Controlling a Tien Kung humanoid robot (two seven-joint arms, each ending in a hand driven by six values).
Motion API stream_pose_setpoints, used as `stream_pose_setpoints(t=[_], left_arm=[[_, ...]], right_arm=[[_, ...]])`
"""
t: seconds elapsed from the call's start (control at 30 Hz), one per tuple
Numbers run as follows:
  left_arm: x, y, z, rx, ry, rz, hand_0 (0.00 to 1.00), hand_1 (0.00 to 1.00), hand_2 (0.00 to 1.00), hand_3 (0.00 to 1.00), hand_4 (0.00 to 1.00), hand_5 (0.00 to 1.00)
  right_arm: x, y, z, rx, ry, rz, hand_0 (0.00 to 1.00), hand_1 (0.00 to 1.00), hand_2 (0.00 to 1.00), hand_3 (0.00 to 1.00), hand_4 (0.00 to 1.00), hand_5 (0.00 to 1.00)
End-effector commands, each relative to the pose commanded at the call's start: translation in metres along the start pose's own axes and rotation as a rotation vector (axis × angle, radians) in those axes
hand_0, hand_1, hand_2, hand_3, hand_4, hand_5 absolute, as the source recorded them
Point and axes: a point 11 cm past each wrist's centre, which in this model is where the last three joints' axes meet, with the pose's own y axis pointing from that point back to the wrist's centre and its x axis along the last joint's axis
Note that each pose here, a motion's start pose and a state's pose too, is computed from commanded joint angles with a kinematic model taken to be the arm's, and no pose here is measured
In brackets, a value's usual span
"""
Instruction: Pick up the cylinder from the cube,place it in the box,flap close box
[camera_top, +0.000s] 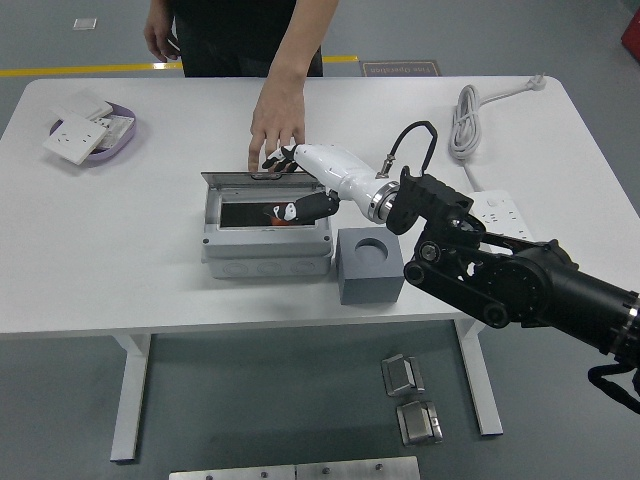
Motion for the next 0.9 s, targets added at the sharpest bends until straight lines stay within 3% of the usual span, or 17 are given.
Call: stream_pose_setpoints(t=[0.23, 0.43, 0.63, 0.9], left_arm=[[-0.001, 0.0, -0.001, 0.003, 0.0, -0.002, 0.601, 0.643, 0.546, 0.555, 0.62, 0.27], [-0.001, 0.0, -0.001, 0.002, -0.001, -0.001, 0.601, 0.643, 0.547, 0.555, 0.62, 0.269], [-0.001, -0.001, -0.002, 0.006, -0.002, 0.0, 0.601, 0.643, 0.547, 0.554, 0.62, 0.269], [-0.006, -0.003, -0.012, 0.026, 0.004, -0.008, 0.601, 0.643, 0.547, 0.555, 0.617, 0.266]], right_arm=[[-0.014, 0.008, -0.005, 0.019, -0.005, -0.024, 0.809, 0.726, 0.726, 0.779, 0.82, 0.437], [-0.014, 0.01, -0.003, 0.014, -0.006, -0.019, 0.806, 0.724, 0.726, 0.778, 0.818, 0.437], [0.008, 0.015, 0.01, -0.015, -0.003, 0.046, 0.802, 0.723, 0.727, 0.777, 0.817, 0.436], [0.045, 0.056, 0.043, -0.079, -0.041, 0.201, 0.8, 0.719, 0.725, 0.777, 0.806, 0.425]])
